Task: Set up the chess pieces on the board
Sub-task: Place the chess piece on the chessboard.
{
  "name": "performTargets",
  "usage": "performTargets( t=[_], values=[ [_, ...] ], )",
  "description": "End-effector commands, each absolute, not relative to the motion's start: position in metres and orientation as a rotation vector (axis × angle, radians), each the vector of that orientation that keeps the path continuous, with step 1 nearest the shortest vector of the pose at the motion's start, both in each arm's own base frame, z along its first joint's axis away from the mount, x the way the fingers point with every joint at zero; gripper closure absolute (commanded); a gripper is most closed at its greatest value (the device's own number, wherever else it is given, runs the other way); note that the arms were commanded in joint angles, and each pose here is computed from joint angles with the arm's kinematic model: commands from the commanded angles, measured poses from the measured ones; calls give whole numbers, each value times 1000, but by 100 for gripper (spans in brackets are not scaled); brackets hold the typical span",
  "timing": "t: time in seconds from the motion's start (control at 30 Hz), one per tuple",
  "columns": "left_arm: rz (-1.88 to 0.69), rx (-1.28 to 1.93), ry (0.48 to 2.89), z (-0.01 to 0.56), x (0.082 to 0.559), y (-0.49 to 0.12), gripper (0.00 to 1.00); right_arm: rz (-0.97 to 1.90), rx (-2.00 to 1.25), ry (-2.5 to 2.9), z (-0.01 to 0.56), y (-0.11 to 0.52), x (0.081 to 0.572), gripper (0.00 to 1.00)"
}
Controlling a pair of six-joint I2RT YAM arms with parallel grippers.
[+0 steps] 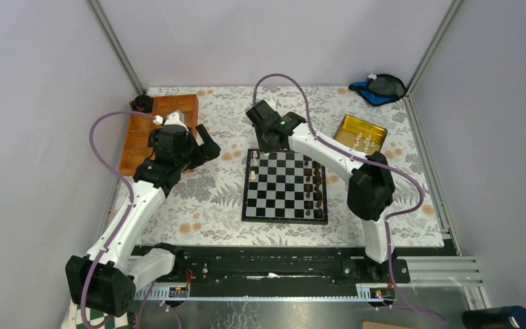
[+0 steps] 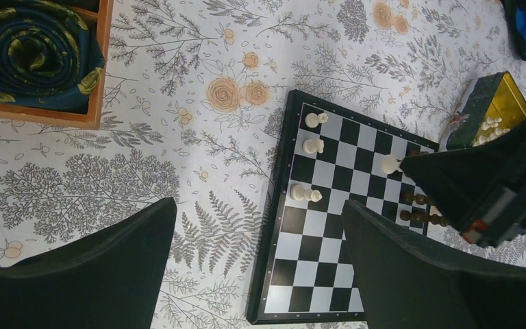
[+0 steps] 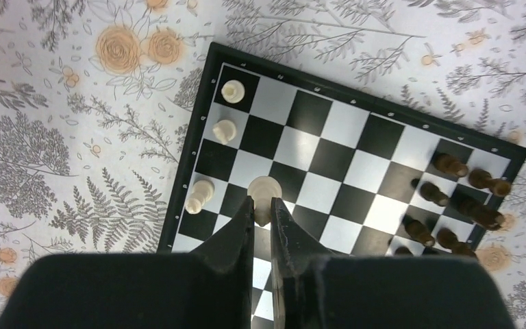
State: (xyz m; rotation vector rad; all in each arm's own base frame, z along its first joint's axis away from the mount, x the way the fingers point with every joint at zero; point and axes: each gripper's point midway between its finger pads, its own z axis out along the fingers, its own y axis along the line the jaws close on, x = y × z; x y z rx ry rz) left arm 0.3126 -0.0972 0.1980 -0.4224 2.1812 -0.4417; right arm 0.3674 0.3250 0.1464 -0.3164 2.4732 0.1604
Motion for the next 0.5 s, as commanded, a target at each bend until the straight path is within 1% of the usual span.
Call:
performTargets(
  t=[0.0, 0.3, 0.47],
  values=[
    [-446, -411, 2187, 197, 304, -98, 1, 156, -312, 2459, 152, 339, 369, 100],
    [-435, -407, 2190, 196, 303, -96, 1, 168, -382, 2504, 127, 363, 357, 100],
    [-428, -404, 2196, 194, 304, -96, 1, 171, -393, 2512, 118, 369, 358, 100]
  ],
)
